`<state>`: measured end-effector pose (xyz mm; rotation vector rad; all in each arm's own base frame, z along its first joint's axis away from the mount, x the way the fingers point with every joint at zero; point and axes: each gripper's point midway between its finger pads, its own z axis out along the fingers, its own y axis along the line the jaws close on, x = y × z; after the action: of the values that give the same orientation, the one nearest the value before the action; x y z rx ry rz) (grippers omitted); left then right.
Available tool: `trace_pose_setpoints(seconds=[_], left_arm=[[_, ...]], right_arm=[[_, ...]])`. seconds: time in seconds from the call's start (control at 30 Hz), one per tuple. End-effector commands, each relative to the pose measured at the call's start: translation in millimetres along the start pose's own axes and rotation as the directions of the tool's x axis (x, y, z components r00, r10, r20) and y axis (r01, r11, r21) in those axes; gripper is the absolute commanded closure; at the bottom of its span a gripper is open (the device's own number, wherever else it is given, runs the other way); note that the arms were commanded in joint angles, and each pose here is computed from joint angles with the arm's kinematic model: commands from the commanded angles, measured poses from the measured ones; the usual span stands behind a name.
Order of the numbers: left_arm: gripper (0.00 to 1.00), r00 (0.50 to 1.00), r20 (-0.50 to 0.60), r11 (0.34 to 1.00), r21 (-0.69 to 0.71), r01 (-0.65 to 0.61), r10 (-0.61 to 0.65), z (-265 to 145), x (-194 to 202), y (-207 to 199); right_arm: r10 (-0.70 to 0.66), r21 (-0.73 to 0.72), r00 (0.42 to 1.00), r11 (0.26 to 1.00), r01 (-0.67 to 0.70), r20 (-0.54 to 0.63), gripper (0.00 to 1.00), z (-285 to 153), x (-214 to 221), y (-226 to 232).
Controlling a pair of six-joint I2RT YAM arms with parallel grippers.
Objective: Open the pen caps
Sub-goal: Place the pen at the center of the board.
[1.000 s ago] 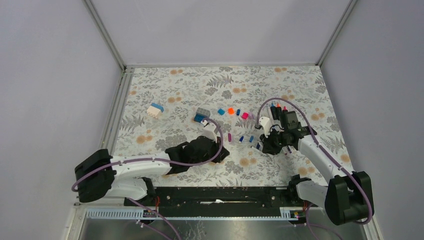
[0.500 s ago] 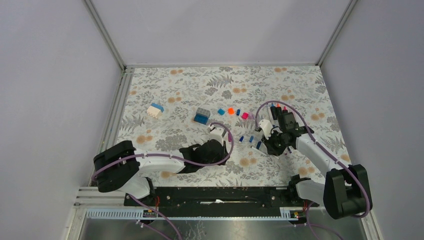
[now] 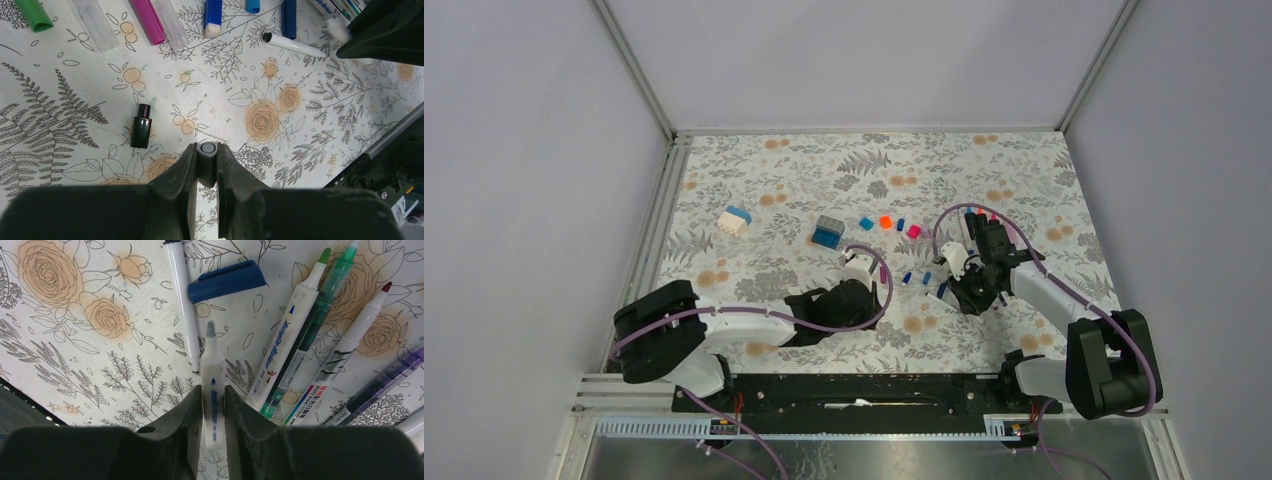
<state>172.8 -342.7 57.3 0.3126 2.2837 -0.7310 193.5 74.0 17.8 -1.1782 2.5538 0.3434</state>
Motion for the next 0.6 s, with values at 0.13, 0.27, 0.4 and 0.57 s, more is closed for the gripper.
trace_pose_setpoints(seconds=[0.13, 0.27, 0.4, 0.57], left_arm=[[0.99, 0.999, 0.046, 1.000, 0.020, -0.001, 0.000, 3.8, -17.5, -16.4], [0.99, 0.999, 0.037, 1.000, 0.020, -0.006, 0.005, 4.9, -16.1, -18.1], [0.98, 1.000, 0.015, 1.000, 0.000, -0.025, 0.025, 7.8, -12.4, -17.6], [0.98, 0.999, -0.033, 0.995, -0.089, -0.046, 0.043, 18.0, -5.9, -11.0]], right_arm=[[0.016, 0.020, 1.000, 1.000, -0.016, 0.001, 0.63, -0.7, -2.3, -3.1], [0.017, 0.022, 1.000, 1.000, -0.018, 0.013, 0.62, -3.5, -5.3, -2.8], [0.028, 0.013, 0.997, 0.999, -0.029, 0.078, 0.58, -15.0, -15.5, -2.3], [0.057, -0.005, 0.981, 0.998, -0.058, 0.184, 0.56, -33.0, -26.6, -1.7]])
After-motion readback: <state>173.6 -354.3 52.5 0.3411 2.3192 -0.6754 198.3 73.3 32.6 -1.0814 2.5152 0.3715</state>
